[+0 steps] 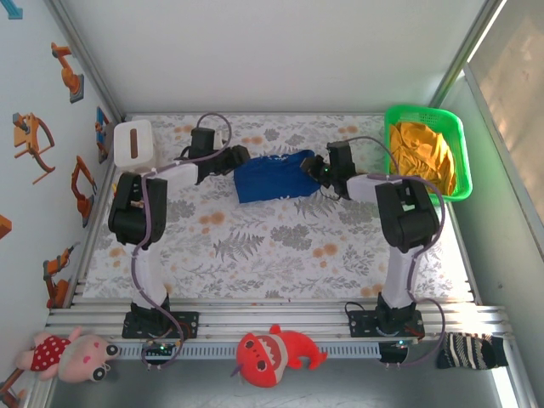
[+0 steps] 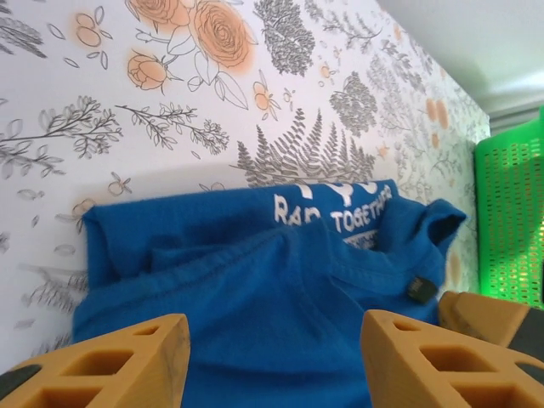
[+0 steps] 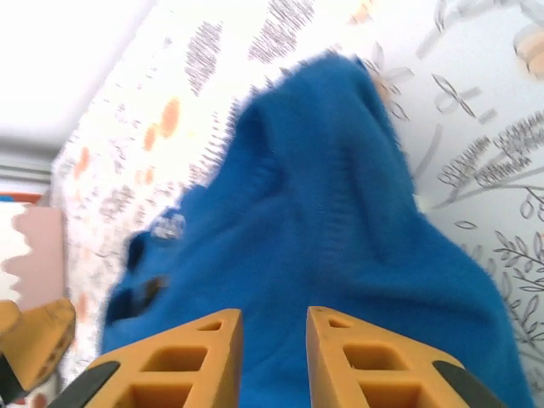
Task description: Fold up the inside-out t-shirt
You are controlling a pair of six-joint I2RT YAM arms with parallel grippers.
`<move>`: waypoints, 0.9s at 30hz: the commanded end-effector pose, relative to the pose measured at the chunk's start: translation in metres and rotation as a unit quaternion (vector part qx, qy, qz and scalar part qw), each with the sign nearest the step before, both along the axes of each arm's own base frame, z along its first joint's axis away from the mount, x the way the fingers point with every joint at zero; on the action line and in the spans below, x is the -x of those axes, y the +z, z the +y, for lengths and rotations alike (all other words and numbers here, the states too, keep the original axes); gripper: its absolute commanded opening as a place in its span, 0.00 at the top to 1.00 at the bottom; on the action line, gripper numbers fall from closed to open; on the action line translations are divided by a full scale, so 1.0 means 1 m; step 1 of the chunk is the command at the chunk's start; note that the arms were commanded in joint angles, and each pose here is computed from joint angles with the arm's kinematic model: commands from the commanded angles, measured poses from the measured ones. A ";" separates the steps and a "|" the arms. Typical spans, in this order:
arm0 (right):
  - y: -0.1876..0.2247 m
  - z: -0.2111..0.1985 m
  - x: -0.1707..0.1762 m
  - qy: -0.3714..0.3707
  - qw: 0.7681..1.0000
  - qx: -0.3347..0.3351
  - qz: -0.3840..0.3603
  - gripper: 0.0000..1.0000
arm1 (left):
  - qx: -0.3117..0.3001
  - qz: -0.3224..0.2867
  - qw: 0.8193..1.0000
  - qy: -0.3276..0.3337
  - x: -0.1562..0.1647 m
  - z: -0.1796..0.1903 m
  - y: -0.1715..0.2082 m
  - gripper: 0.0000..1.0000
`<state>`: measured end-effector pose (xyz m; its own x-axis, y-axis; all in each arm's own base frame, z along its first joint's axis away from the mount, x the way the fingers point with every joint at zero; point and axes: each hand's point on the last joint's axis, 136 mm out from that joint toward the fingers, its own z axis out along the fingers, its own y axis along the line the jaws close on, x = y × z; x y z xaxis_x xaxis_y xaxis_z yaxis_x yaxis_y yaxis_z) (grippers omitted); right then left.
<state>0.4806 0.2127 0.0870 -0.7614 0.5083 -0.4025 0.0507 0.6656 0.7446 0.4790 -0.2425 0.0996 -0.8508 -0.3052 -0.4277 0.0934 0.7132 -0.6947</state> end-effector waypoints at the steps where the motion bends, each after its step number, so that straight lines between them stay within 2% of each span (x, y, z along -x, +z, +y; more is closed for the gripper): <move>1: 0.070 -0.002 0.007 0.017 0.998 0.003 -0.068 0.68 | -0.009 0.010 1.000 0.008 0.029 0.012 0.023 0.42; 5: 0.104 -0.007 0.023 0.022 0.995 0.005 -0.092 0.63 | 0.001 0.065 0.997 0.034 0.062 0.019 0.003 0.39; 10: 0.141 -0.017 0.049 0.024 0.993 0.014 -0.118 0.61 | 0.006 0.101 0.994 0.030 0.085 0.009 -0.022 0.35; 17: 0.168 -0.039 0.089 0.010 0.989 0.039 -0.140 0.60 | -0.001 0.134 0.991 0.015 0.094 -0.011 -0.050 0.32; 23: 0.179 -0.055 0.115 -0.008 0.987 0.046 -0.151 0.60 | -0.006 0.147 0.989 0.028 0.085 -0.016 -0.069 0.32; 25: 0.180 -0.059 0.122 -0.014 0.987 0.047 -0.151 0.60 | -0.003 0.144 0.989 0.035 0.077 -0.018 -0.072 0.41; 26: 0.181 -0.060 0.125 -0.015 0.987 0.048 -0.150 0.60 | -0.003 0.141 0.989 0.038 0.073 -0.018 -0.072 0.50; 27: 0.182 -0.062 0.128 -0.016 0.987 0.049 -0.150 0.60 | -0.002 0.138 0.990 0.040 0.068 -0.017 -0.070 0.62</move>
